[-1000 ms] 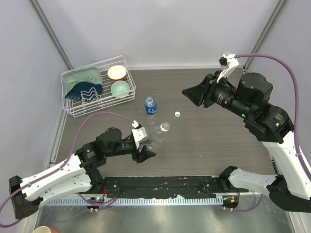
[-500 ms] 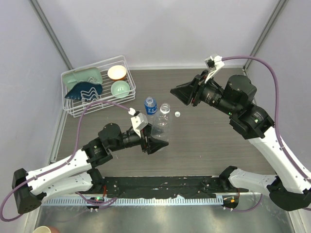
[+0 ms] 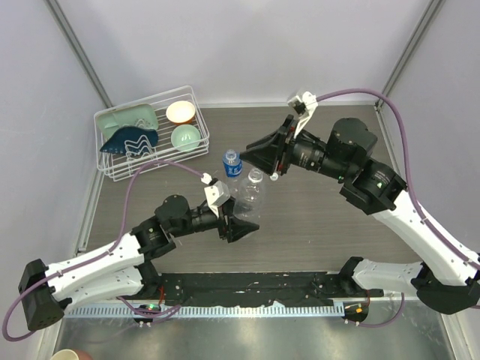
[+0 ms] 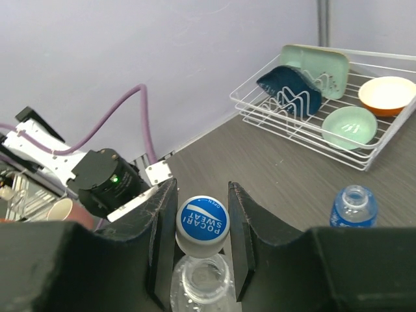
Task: Screw on the bottle caps
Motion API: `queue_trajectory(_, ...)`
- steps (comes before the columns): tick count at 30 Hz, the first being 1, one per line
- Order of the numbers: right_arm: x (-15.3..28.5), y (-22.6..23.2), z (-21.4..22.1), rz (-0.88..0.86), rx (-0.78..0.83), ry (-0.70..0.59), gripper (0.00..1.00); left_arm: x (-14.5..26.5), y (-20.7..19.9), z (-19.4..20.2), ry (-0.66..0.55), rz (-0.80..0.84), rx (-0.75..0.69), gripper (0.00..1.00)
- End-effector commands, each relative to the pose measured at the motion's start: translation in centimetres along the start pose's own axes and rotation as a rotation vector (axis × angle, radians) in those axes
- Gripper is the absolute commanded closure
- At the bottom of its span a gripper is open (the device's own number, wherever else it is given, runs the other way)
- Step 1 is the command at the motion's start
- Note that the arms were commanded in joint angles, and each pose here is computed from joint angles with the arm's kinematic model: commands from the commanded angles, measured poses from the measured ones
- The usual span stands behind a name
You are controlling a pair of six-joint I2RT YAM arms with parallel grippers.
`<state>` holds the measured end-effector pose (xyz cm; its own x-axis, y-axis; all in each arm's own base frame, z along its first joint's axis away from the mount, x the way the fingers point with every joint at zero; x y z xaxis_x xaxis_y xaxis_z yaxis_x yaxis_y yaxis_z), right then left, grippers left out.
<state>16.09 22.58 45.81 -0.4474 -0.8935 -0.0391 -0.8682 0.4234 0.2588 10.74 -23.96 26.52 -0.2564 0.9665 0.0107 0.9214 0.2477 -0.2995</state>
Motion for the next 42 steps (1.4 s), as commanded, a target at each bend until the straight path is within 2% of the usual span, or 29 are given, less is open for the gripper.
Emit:
queue_trajectory(1,-0.3,1.7,-0.5,-0.059,0.074,0.023,0.87,0.0,-0.2,-1.6,-0.094,0.037,-0.067,0.95)
queue_trajectory(14,0.7,2.1,-0.5,-0.037,0.095,0.024,0.87,0.9,0.0,-2.0,-0.116,0.050,-0.085,1.00)
queue_trajectory(28,0.0,2.5,0.1,-0.070,0.078,0.029,0.87,1.5,0.4,-3.2,-0.169,0.020,-0.090,1.00)
queue_trajectory(42,-2.1,3.9,2.1,-0.067,0.151,0.123,0.87,1.7,0.7,-4.1,-0.189,-0.008,-0.065,1.00)
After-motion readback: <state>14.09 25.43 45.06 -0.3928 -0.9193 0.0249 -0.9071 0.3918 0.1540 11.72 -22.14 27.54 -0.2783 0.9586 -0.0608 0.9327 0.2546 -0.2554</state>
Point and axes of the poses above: each gripper's point midway between its finger pads, its own x axis back along the fingers, its own y axis along the line the jaws close on, z = x × y, the point moved 8 cm from there along x, back along the fingers, and after that the axes turned 4 degrees about x, right-handed, at the moved point
